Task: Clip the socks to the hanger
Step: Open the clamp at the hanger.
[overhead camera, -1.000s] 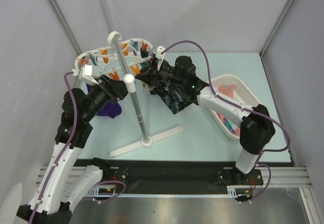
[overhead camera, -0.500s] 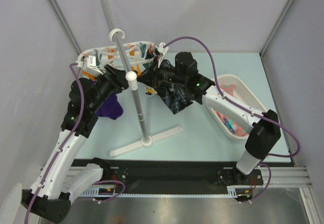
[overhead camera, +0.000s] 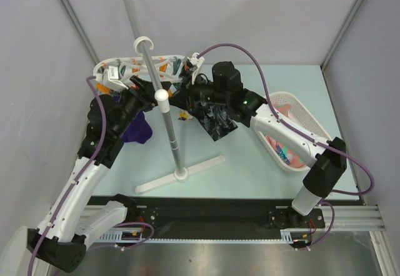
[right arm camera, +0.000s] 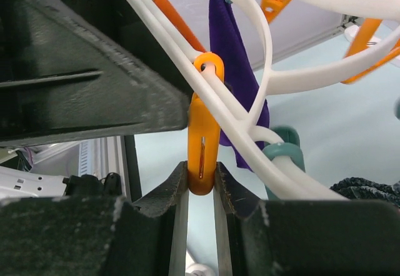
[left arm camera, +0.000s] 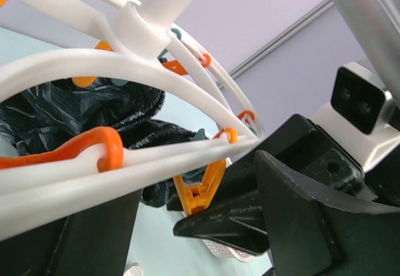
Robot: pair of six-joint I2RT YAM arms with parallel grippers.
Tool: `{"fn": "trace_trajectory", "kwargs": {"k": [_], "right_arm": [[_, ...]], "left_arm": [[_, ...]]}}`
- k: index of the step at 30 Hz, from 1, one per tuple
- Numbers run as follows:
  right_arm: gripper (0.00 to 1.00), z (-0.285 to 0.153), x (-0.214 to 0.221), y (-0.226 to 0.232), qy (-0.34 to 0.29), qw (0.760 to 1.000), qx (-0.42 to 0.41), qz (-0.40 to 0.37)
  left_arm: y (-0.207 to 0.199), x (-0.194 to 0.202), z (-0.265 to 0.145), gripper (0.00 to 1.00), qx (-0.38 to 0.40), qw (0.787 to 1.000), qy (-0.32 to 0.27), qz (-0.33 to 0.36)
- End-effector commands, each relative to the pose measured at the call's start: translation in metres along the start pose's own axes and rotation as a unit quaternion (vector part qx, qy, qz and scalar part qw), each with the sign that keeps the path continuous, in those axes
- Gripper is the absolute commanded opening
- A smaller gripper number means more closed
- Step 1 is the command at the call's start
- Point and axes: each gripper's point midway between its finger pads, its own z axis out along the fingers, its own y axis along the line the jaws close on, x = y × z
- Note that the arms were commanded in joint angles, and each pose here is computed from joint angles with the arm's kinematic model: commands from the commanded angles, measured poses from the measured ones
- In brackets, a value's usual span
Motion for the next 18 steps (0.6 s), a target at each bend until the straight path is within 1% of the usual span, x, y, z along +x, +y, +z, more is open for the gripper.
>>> {"fn": "trace_trajectory", "kwargs": {"k": [1,4,5,7,11,18], "right_arm": [[0.00,-0.0133,-0.0425,0.0224,-0.039,0.998,-0.003,-0.038],[0.00,-0.0109,-0.0425,0.0228,-0.038,0.998,-0.001,-0.040],[0.00,-0.0099,-0.0418,0.0228,-0.038,0.998,0.001,-0.040],[0.00,-0.0091,-0.0412,0.0238,-0.037,0.998,-0.001,-0.042],[0.00,-0.0066,-0.0382,0.0224,-0.031,0.998,0.005,-0.048],[0.00,-0.0064,-0.0390,0.0203,-0.033,0.997,0.019,-0.062]], "left_arm": [[-0.0183,-0.0201,0.0018,0.75,0.023,0.999,-0.032,0.004],[-0.0178,-0.0198,0.0040,0.73,0.020,0.999,-0.030,-0.002],[-0.0166,-0.0198,0.0045,0.70,0.018,0.999,-0.031,-0.003],[-0.0183,-0.0218,0.0052,0.68,0.018,0.999,-0.032,-0.003],[-0.0210,-0.0204,0.0076,0.60,0.024,0.999,-0.025,-0.009],[-0.0203,-0.0133,0.0103,0.60,0.022,1.000,-0.013,-0.017]]}}
